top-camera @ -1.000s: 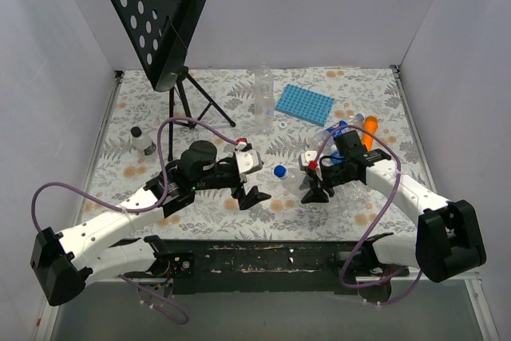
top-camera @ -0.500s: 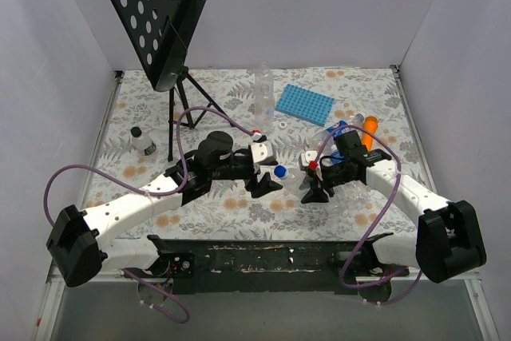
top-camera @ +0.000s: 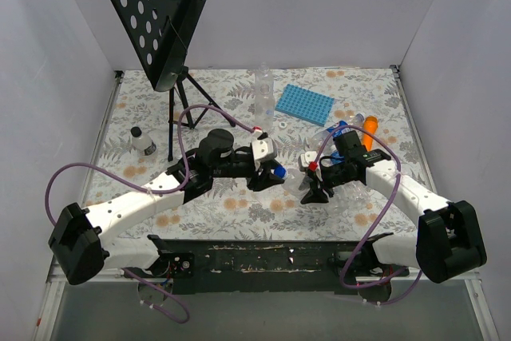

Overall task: Unscrew the bottle caps
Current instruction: Unscrew the bottle cap from the plastic bottle.

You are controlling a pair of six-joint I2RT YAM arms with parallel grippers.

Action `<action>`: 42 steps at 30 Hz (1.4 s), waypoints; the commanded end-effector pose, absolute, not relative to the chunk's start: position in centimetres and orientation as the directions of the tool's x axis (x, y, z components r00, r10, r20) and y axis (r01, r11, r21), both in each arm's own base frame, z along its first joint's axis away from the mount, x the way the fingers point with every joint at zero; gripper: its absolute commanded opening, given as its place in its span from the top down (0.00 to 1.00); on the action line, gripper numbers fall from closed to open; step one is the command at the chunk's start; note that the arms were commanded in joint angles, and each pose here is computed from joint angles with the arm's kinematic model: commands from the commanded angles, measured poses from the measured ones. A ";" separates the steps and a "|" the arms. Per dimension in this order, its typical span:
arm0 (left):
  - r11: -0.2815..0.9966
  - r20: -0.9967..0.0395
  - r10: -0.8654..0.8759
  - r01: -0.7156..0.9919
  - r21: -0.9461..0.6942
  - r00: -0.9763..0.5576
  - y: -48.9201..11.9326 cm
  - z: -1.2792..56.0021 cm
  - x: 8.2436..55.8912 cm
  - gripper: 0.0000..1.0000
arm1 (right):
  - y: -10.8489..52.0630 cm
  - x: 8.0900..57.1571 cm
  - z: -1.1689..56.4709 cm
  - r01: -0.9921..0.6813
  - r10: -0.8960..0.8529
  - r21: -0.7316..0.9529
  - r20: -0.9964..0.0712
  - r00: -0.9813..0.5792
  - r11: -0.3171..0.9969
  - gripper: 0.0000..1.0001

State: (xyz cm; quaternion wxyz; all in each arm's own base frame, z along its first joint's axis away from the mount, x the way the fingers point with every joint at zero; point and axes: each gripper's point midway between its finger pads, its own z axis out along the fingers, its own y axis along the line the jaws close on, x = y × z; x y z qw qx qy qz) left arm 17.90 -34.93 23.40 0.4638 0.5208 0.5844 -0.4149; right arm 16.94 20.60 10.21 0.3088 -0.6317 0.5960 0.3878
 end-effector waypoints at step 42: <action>0.488 -0.737 -0.039 0.630 -0.604 -0.675 -32.9 29.0 18.5 0.02 | 21.0 17.1 10.5 -0.991 -0.512 0.067 -0.859 0.002 -0.117 0.94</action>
